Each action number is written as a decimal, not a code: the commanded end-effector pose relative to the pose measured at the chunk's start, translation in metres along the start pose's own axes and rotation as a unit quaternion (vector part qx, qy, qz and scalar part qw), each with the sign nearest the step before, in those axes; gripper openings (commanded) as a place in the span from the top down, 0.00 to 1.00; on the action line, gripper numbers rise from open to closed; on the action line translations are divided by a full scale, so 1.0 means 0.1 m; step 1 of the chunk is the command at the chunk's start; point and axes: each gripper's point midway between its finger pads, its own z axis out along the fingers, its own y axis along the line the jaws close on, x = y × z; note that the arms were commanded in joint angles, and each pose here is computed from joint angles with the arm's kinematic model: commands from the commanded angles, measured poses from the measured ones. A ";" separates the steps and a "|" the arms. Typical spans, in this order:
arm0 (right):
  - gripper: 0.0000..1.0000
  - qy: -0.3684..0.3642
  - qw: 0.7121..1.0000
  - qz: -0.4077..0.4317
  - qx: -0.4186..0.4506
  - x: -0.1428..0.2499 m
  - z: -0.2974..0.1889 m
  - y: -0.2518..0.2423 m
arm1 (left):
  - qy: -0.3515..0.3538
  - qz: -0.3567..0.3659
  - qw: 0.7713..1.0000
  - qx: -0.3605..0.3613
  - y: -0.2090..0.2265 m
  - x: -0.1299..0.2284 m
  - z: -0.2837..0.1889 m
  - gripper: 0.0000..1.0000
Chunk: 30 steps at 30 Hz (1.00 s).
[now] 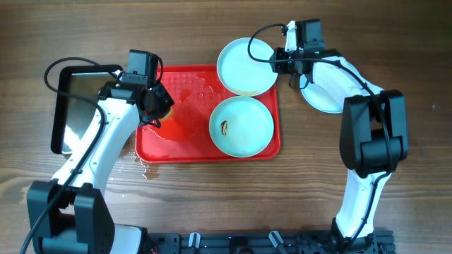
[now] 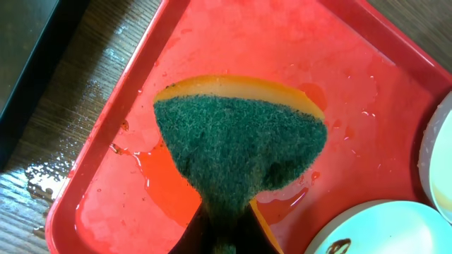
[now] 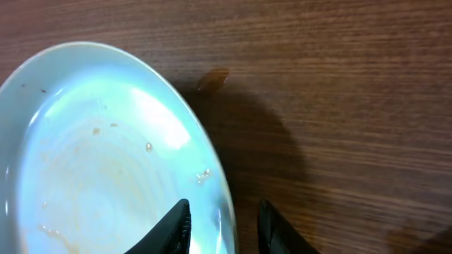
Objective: Clean dirty plates on tray and stack at the side
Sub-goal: 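Lift the top plate with the right gripper and carry it right, then lower the plate onto the first cleaned plate at right, stacking it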
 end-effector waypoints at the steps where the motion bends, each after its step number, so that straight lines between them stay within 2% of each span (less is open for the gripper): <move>1: 0.71 0.033 0.999 0.010 0.012 0.24 0.17 -0.08 | -0.006 0.004 1.000 0.006 -0.01 -0.04 -0.04 0.96; 4: 0.79 0.036 0.999 0.019 0.006 0.28 0.23 -0.03 | -0.006 0.004 1.000 0.006 -0.01 -0.04 -0.04 0.96; 7: 0.96 0.022 1.000 0.009 0.003 0.17 0.15 0.01 | -0.006 0.004 1.000 0.006 -0.01 -0.04 -0.04 0.96; 11: 0.96 -0.020 1.000 -0.010 -0.010 -0.12 -0.18 0.20 | -0.006 0.004 1.000 0.006 -0.01 -0.04 -0.04 0.96; 14: 0.96 -0.051 0.997 -0.059 -0.021 -0.31 -0.52 0.47 | -0.006 0.004 1.000 0.006 -0.01 -0.04 -0.04 0.96; 18: 0.96 -0.095 0.981 -0.155 0.063 -0.41 -0.91 0.81 | -0.006 0.004 1.000 0.006 -0.01 -0.04 -0.04 0.96; 19: 0.96 -0.105 0.973 -0.179 0.102 -0.42 -0.96 0.86 | -0.006 0.004 1.000 0.006 -0.01 -0.04 -0.04 0.96; 22: 0.96 -0.144 0.899 -0.282 0.302 -0.41 -1.24 1.00 | -0.006 0.004 1.000 0.006 -0.01 -0.04 -0.04 0.96; 24: 0.96 -0.171 0.855 -0.312 0.376 -0.46 -1.46 1.13 | -0.006 0.004 1.000 0.006 -0.01 -0.04 -0.04 0.96; 28: 0.96 -0.192 0.793 -0.359 0.453 -0.54 -1.74 1.33 | -0.005 0.004 1.000 0.006 -0.01 -0.04 -0.03 0.96; 30: 0.96 -0.187 0.771 -0.376 0.479 -0.56 -1.83 1.35 | -0.005 0.004 1.000 0.006 -0.01 -0.04 -0.03 0.96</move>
